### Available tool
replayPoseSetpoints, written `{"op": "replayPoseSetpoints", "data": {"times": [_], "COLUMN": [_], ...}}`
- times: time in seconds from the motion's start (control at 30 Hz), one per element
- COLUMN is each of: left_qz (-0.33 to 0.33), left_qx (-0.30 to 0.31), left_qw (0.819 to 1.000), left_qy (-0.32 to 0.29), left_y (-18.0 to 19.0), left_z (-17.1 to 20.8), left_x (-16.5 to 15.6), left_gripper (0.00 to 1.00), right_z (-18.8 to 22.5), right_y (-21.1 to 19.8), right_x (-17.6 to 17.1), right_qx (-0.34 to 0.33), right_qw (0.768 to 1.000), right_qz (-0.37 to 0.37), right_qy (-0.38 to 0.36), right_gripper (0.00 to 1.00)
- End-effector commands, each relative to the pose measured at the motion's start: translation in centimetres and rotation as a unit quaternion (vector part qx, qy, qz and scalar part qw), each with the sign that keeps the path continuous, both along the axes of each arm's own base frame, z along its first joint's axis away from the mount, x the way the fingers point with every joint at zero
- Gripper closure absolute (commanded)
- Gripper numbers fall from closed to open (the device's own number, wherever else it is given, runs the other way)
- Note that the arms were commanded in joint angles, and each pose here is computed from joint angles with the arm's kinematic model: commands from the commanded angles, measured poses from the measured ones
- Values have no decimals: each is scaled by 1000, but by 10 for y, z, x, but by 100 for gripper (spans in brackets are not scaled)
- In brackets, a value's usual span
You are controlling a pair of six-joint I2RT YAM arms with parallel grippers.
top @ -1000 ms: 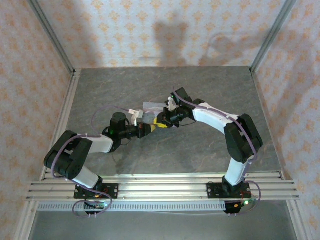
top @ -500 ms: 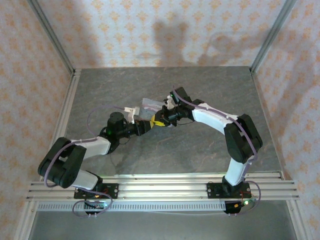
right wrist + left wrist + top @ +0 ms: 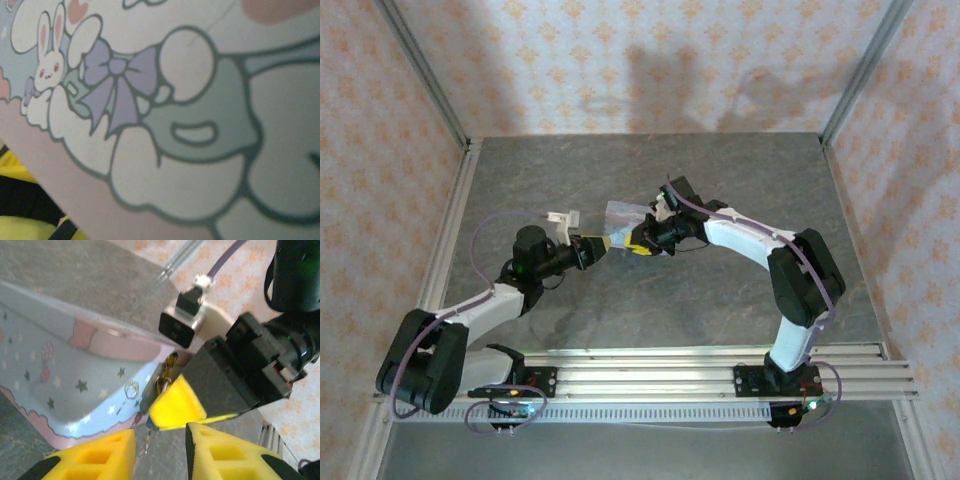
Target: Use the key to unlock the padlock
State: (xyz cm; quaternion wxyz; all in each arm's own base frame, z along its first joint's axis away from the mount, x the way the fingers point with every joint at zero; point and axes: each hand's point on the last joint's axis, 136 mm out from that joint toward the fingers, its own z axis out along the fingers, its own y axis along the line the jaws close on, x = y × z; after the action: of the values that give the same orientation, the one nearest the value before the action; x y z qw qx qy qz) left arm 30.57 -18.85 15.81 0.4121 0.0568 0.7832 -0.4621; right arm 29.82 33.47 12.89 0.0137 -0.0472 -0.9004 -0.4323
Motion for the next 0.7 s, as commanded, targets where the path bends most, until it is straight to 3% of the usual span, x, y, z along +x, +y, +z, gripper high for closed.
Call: {"op": "replayPoseSetpoints", "data": {"times": [0.0,0.3,0.67], "left_qz": [-34,-55,-75], "left_qx": [-9,-39,-32], "left_qw": [999,997,996], "left_qy": [10,24,18], "left_y": [-7,-18,-35], "left_z": [-10,-25,-24], "left_x": [-9,-4,0], "left_gripper": [70,73,74], "right_z": [10,9,9], "right_y": [4,6,7], "right_x": [3,2,1], "right_qx": [17,24,28], "right_qw": [1000,1000,1000], "right_qz": [-6,-5,-2], "right_qy": [-7,2,4], "right_gripper": [100,100,100]}}
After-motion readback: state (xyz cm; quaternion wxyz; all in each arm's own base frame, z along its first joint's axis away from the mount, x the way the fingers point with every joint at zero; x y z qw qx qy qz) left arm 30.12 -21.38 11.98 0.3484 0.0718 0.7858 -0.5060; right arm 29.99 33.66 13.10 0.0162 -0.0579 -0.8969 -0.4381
